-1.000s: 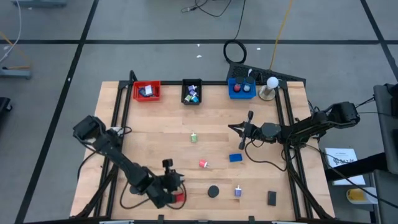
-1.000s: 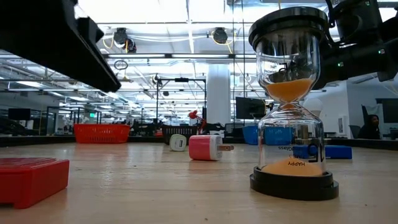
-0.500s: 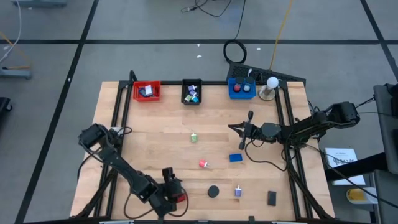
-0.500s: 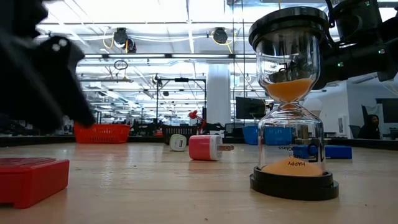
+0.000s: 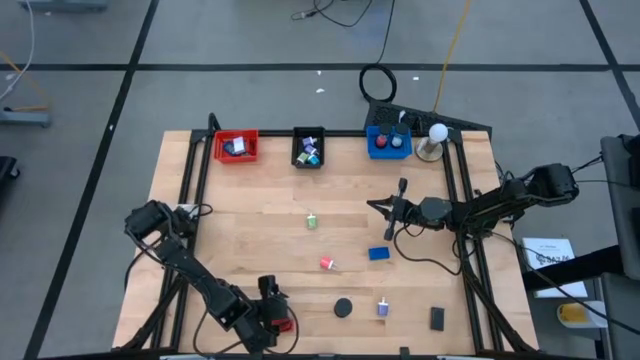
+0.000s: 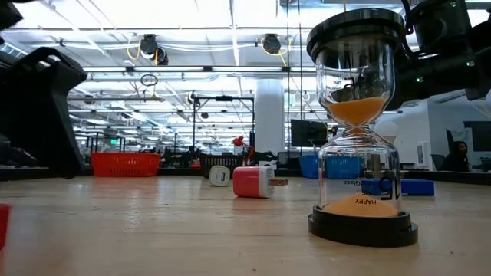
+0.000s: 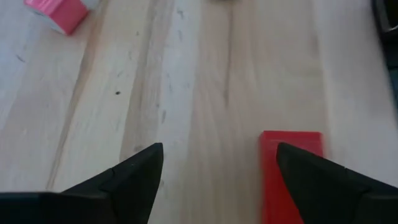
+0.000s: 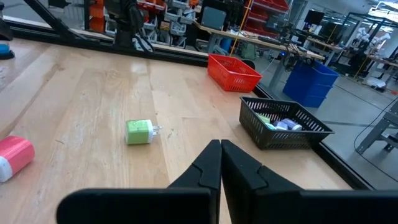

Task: Pick & Place Office items
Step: Put the red digital clock into the red bin

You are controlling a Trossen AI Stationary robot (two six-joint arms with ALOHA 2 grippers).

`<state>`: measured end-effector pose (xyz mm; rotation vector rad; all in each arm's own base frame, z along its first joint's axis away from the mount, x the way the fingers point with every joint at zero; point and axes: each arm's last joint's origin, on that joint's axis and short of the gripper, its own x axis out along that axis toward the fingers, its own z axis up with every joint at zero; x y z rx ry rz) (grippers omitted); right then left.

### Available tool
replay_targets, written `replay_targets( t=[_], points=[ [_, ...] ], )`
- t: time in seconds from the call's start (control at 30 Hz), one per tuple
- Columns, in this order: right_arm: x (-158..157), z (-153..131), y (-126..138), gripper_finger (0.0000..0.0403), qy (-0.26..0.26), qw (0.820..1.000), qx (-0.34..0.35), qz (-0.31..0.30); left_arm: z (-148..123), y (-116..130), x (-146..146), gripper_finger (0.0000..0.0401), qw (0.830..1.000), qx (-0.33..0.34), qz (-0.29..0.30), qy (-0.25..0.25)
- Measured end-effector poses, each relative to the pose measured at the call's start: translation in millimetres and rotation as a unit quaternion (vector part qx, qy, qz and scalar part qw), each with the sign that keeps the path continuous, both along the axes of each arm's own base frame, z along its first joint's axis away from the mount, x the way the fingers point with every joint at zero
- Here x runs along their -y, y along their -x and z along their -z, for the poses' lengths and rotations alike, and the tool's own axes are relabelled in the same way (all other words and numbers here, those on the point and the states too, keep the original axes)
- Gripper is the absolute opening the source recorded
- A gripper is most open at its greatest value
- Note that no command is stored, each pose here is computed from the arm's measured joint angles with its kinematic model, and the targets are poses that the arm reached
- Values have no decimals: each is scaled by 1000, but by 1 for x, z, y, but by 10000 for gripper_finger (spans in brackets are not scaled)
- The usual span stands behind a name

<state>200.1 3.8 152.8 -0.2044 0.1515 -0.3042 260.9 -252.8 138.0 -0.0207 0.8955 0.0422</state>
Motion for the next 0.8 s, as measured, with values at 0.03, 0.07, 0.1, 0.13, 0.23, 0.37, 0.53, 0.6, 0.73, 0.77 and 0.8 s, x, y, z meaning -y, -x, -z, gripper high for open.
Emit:
replay_targets(
  t=[0.03,0.07,0.1,0.13,0.23,0.37,0.53,0.6,0.73,0.77,0.8],
  points=[
    [0,0,0,4,0,1000,0,0,-2,0,0,321,1000,1,3,4],
    [0,0,0,4,0,1000,0,0,-5,1,0,321,1000,1,5,10],
    [0,0,0,4,0,1000,0,0,-7,1,1,321,1000,1,7,18],
    [0,0,0,4,0,1000,0,0,-8,1,1,321,1000,-1,11,28],
    [0,0,0,4,0,1000,0,0,-9,2,7,321,998,-1,25,54],
    [0,0,0,4,0,1000,0,0,1,4,15,321,998,-3,29,54],
    [0,0,0,4,0,1000,0,0,13,5,14,296,999,-15,18,38],
    [0,0,0,4,0,1000,0,0,13,6,13,268,999,-20,13,35],
    [0,0,0,4,0,1000,0,0,15,8,10,193,999,-36,3,22],
    [0,0,0,4,0,1000,0,0,15,9,8,173,999,-40,1,18],
    [0,0,0,4,0,1000,0,0,15,8,7,158,999,-45,0,17]
  ],
)
